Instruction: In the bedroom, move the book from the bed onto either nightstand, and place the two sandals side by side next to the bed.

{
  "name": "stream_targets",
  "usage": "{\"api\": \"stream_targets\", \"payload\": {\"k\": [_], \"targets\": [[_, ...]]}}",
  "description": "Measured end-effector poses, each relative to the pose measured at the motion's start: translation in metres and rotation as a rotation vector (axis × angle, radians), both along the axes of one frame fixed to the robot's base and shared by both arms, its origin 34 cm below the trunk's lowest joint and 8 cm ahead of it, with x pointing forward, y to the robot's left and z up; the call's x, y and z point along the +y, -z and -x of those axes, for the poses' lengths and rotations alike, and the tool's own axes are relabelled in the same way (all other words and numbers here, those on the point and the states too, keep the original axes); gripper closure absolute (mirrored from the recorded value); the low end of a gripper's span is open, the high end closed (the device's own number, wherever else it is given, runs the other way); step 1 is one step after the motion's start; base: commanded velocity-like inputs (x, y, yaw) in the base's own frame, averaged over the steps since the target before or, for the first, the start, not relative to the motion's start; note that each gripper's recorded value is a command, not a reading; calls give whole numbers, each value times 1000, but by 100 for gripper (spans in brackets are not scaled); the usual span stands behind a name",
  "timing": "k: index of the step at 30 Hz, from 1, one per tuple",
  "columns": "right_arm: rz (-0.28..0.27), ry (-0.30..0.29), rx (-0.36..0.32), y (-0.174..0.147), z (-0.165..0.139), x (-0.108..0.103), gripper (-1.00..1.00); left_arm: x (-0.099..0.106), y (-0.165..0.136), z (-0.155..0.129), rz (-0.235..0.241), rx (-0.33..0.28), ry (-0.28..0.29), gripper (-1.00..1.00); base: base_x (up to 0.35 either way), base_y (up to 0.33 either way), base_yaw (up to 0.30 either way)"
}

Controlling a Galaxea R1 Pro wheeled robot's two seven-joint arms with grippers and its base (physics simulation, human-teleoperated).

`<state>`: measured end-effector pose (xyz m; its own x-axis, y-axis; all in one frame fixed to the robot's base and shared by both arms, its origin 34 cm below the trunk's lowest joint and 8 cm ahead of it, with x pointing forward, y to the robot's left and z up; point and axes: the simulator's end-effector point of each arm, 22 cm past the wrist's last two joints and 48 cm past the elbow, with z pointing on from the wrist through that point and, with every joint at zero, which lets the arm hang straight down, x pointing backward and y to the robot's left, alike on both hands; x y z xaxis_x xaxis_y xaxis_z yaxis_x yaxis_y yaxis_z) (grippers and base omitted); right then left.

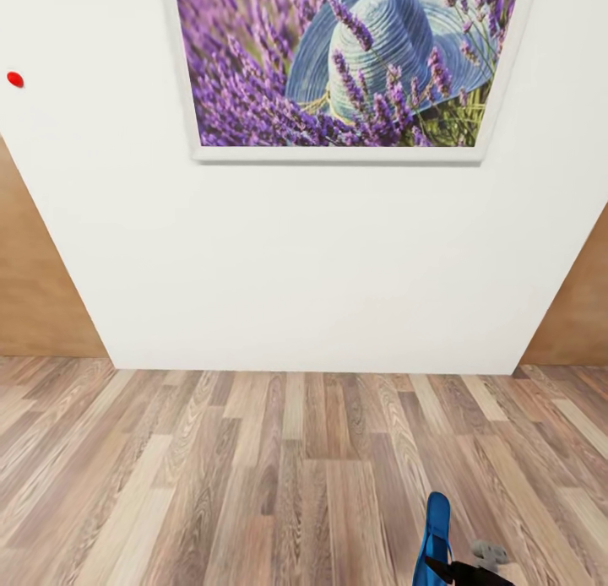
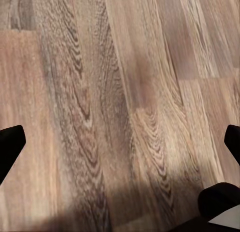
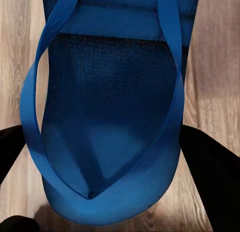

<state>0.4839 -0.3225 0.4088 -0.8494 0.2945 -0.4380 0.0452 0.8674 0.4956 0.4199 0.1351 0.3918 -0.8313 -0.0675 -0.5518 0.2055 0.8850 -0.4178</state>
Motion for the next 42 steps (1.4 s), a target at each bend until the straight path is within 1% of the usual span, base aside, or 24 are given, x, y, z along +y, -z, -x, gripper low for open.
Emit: {"api": "stream_targets", "payload": {"k": [42], "targets": [[0, 0, 0, 0, 0, 0, 100, 0, 0, 0, 0, 0, 0, -100, 320, 0, 0]]}}
